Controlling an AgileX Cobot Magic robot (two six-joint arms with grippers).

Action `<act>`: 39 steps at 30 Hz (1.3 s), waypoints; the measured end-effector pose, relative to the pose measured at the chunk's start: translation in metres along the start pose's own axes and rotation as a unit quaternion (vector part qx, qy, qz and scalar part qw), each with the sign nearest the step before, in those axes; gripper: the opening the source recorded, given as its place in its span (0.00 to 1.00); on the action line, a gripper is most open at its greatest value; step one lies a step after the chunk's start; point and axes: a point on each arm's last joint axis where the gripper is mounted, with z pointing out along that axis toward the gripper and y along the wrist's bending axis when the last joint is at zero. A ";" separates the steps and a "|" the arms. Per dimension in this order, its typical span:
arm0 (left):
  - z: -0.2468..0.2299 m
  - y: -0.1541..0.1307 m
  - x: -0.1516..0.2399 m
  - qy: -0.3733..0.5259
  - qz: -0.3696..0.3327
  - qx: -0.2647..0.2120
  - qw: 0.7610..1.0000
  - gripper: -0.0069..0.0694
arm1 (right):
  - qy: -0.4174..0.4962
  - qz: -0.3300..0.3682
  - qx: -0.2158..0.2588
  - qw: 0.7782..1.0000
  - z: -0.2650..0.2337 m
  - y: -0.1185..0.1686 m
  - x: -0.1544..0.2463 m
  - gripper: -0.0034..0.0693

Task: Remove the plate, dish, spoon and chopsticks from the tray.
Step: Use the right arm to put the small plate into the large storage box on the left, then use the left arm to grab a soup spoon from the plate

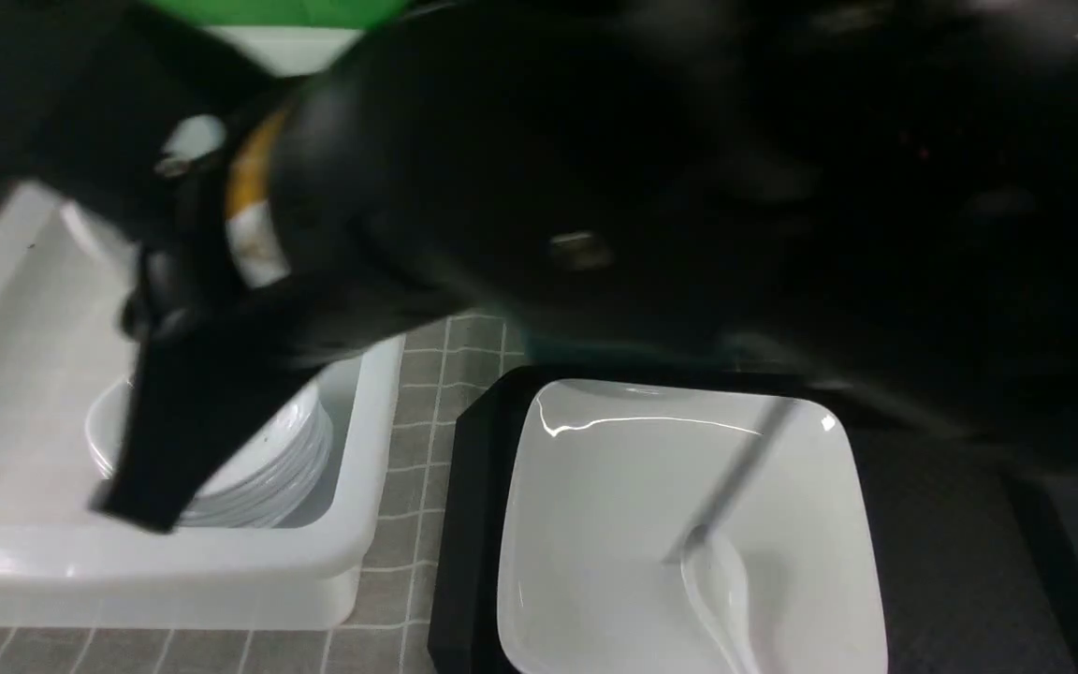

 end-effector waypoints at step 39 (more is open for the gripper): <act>0.107 -0.055 -0.012 0.249 -0.022 0.152 0.956 0.12 | 0.178 0.177 0.091 0.964 -0.096 -0.062 0.093 0.17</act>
